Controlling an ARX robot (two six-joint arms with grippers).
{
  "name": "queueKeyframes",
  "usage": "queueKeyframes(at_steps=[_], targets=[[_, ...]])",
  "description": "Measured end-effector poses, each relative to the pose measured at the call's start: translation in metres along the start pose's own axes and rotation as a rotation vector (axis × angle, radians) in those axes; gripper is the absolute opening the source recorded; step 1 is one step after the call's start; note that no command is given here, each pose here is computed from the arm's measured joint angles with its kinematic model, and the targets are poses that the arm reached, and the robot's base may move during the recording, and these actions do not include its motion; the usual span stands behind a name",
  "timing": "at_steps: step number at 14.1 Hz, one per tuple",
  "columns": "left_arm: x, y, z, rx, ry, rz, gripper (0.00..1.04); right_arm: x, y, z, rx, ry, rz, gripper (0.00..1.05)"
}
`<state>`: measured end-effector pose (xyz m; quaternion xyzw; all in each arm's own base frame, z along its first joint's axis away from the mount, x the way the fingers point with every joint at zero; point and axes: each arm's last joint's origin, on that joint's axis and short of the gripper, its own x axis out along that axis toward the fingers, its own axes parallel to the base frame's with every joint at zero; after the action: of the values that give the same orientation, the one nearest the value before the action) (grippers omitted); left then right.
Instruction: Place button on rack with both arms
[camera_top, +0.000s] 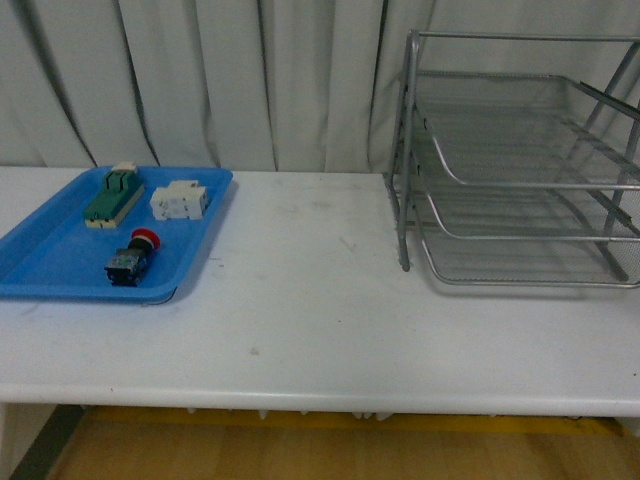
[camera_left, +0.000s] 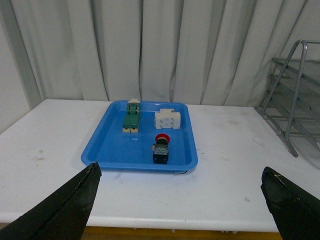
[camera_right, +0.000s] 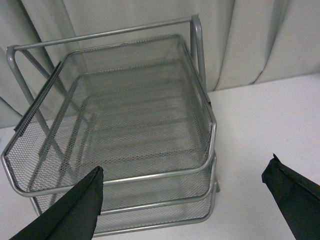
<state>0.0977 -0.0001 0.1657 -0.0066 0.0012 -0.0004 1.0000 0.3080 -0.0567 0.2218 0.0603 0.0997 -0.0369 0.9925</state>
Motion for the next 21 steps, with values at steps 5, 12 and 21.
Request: queueKeyframes(at_steps=[5,12,21], targets=[[0.0,0.0,0.0,0.0,0.0,0.0,0.98,0.021,-0.019,-0.021,0.549,-0.039,0.104,0.98],[0.0,0.0,0.0,0.0,0.0,0.0,0.98,0.037,-0.008,-0.082,1.361,-0.099,0.212,0.98],[0.0,0.0,0.0,0.0,0.0,0.0,0.98,0.081,0.012,-0.156,1.374,0.062,0.027,0.98]])
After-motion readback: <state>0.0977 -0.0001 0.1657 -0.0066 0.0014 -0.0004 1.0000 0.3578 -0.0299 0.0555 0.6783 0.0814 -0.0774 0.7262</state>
